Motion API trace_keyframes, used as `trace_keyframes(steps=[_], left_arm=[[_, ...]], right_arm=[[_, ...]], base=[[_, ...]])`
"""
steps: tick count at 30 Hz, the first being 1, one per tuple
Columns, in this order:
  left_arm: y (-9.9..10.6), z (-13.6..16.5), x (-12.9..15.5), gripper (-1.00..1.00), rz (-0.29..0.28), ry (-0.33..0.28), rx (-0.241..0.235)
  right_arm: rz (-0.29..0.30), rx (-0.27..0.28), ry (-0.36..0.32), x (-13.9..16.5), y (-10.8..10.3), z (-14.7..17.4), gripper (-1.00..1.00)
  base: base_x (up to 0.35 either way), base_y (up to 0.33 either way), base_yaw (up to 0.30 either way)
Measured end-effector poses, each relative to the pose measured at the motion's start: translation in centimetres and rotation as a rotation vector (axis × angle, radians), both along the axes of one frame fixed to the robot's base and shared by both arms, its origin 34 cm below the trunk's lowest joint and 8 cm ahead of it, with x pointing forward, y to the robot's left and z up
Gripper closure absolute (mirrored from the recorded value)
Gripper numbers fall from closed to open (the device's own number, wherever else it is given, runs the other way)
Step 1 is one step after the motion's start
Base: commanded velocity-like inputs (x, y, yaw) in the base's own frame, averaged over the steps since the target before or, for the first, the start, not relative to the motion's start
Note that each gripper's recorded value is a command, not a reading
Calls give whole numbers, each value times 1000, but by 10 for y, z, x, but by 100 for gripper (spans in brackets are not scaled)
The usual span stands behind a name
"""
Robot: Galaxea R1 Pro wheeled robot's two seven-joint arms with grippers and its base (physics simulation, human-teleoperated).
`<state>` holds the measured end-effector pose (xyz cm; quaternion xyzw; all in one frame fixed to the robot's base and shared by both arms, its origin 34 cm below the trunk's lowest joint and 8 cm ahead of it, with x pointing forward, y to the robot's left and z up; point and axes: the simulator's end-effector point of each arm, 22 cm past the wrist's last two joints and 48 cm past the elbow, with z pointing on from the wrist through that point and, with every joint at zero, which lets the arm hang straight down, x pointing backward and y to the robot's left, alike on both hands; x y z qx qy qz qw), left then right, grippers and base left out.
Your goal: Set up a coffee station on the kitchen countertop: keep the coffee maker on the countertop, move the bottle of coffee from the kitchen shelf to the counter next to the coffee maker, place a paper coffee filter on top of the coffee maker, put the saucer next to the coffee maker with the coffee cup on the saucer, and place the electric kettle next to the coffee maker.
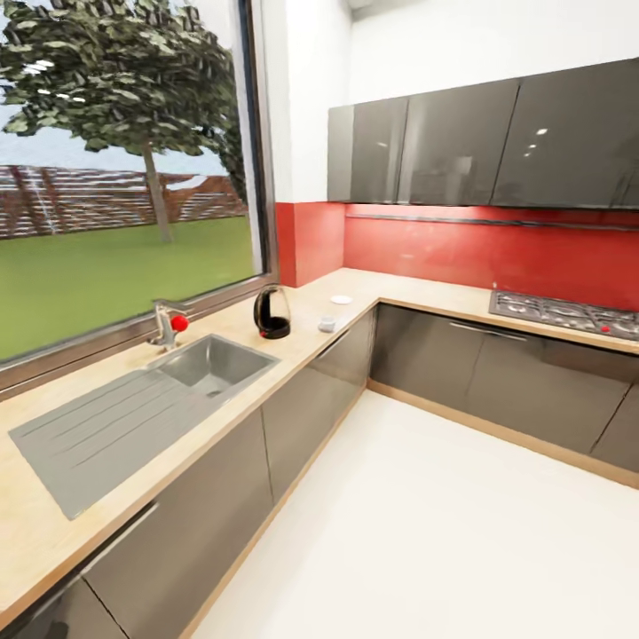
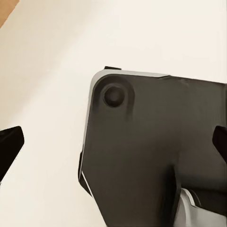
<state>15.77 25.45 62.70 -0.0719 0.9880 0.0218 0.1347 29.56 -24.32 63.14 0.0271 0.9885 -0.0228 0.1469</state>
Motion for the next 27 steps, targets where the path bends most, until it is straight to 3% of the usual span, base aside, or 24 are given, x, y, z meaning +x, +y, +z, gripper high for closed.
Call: trace_keyframes(steps=[6,27], left_arm=[[-3,0,-2,-100,-24,5,-1],[1,0,-5,-100,-29,9,5]], right_arm=[[3,1,-1,0,1,0,-100],[0,4,-3,1,4,0,-100]], base=[[240,-158,-133],[266,-191,-3]])
